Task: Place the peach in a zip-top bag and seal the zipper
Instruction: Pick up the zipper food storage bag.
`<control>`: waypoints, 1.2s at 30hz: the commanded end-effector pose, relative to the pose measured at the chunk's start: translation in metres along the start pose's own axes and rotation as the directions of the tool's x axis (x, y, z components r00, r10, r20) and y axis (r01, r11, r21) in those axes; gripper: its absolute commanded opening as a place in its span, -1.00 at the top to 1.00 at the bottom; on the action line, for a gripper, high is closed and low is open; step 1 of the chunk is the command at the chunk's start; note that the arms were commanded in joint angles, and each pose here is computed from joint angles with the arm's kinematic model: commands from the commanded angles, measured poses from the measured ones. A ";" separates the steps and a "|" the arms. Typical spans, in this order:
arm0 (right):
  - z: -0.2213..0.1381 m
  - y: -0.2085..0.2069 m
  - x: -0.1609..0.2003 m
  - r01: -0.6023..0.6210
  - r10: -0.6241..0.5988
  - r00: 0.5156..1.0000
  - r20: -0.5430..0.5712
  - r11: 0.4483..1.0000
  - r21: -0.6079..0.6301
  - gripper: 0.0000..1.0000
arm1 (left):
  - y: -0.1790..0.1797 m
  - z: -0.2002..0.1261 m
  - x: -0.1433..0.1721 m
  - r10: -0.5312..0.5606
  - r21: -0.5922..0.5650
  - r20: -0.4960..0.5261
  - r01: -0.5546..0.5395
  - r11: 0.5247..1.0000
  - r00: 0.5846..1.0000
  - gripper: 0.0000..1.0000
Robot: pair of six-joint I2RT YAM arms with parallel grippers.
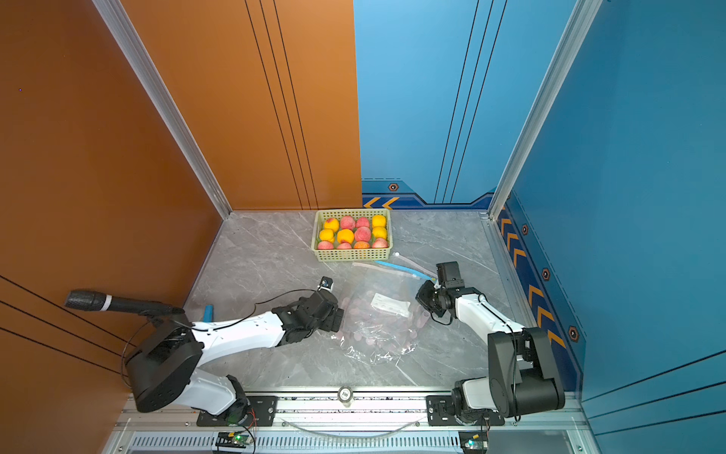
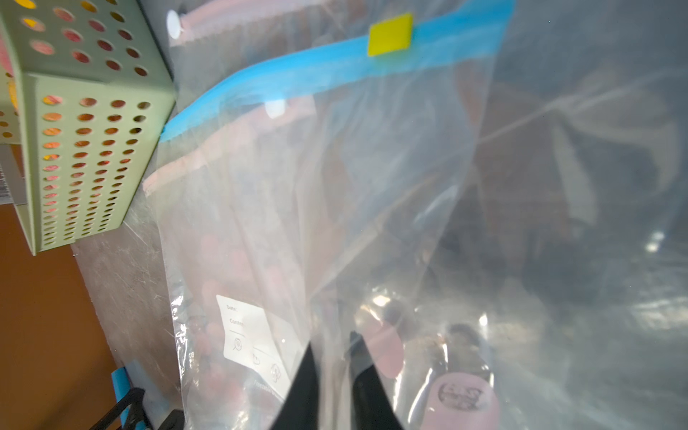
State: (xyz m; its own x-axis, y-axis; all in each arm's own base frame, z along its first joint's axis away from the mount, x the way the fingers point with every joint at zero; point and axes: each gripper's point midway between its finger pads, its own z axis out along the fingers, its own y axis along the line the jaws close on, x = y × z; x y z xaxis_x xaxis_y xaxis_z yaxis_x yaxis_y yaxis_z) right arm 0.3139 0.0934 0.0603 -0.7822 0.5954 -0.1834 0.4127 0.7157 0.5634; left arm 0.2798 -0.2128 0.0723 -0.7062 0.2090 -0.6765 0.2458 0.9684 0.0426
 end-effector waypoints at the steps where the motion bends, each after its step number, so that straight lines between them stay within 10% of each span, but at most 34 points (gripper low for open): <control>1: -0.025 0.031 -0.013 0.148 -0.143 0.986 0.082 0.987 -0.059 0.83 | 0.015 -0.030 -0.029 -0.077 -0.037 0.073 0.080 0.996 0.994 -0.95; 5: -0.065 0.072 -0.010 0.425 -0.410 0.896 0.168 0.903 -0.066 0.84 | 0.035 -0.063 -0.061 -0.212 0.014 0.186 0.213 0.977 0.959 -0.95; 16: -0.175 0.209 0.035 0.924 -0.793 0.377 0.478 0.356 -0.138 1.00 | 0.073 -0.131 -0.132 -0.424 0.323 0.405 0.307 0.895 0.810 -0.95; 24: -0.243 0.268 0.069 0.980 -0.743 0.154 0.651 0.028 -0.199 1.00 | 0.058 -0.174 -0.184 -0.264 0.413 0.559 0.012 0.911 0.786 -0.95; 36: -0.267 0.271 0.083 0.985 -0.707 -0.065 0.704 -0.160 -0.069 1.00 | 0.059 -0.275 -0.234 0.032 0.280 0.774 -0.387 0.878 0.632 -0.95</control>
State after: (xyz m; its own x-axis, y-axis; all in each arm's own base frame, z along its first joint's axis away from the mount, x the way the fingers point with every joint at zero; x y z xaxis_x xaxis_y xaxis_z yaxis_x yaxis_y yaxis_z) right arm 0.2494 0.2391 0.4079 0.0125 -0.2669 -0.9636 -0.8569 0.4939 -0.1479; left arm 0.2977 -0.1535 0.4207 0.0030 -0.0236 -0.9997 0.5802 0.8143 -0.0175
